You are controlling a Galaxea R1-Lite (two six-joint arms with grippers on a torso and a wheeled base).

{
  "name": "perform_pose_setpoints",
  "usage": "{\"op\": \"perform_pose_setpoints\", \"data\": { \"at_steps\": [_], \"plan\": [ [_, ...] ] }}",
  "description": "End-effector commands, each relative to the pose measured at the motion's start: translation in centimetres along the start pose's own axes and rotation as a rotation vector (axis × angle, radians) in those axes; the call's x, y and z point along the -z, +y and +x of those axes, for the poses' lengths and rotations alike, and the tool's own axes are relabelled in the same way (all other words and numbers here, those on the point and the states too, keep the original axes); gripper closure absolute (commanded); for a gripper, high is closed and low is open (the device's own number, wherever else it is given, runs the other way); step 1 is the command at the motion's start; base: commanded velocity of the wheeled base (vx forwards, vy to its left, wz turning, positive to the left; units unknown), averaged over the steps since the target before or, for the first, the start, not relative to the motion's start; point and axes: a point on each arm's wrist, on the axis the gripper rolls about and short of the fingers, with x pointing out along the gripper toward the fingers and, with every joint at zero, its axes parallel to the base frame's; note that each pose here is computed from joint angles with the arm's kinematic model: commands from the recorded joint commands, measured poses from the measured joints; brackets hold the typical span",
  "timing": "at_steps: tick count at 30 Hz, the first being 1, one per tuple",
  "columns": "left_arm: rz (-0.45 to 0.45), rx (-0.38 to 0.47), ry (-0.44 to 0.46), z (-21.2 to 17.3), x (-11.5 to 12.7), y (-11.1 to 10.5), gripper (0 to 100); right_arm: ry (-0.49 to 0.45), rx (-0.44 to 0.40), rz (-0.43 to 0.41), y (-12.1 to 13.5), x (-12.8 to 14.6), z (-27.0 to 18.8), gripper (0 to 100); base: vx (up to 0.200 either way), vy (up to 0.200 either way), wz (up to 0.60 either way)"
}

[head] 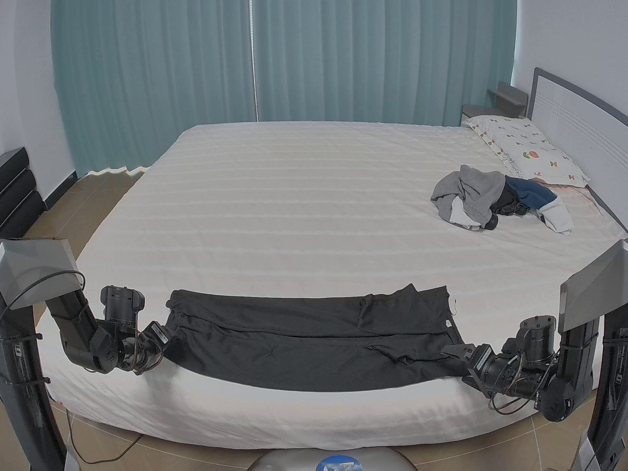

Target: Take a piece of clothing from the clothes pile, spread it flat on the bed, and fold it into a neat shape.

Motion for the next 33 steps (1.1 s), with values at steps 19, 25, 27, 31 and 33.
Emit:
{"op": "perform_pose_setpoints", "data": {
  "at_steps": [19,25,27,31,33],
  "plan": [
    [0.029,-0.1,-0.011,-1.3,0.7,1.8,100,-0.045,0.096,-0.059,-0.5,2.0,1.9,0,0.0,0.0,0.0],
    [0.054,-0.101,-0.016,-2.2,0.6,2.0,100,-0.115,0.11,-0.067,-0.4,1.8,3.6,0,0.0,0.0,0.0],
    [0.057,-0.105,-0.019,-2.2,0.4,2.2,100,-0.132,0.111,-0.067,-0.4,1.7,4.0,0,0.0,0.0,0.0],
    [0.058,-0.11,-0.019,-2.1,0.3,2.3,100,-0.168,0.101,-0.066,-0.1,1.3,4.6,0,0.0,0.0,0.0],
    [0.06,-0.111,-0.014,-2.1,0.5,2.4,100,-0.166,0.106,-0.067,-0.2,1.4,4.8,0,0.0,0.0,0.0]
  ]
}}
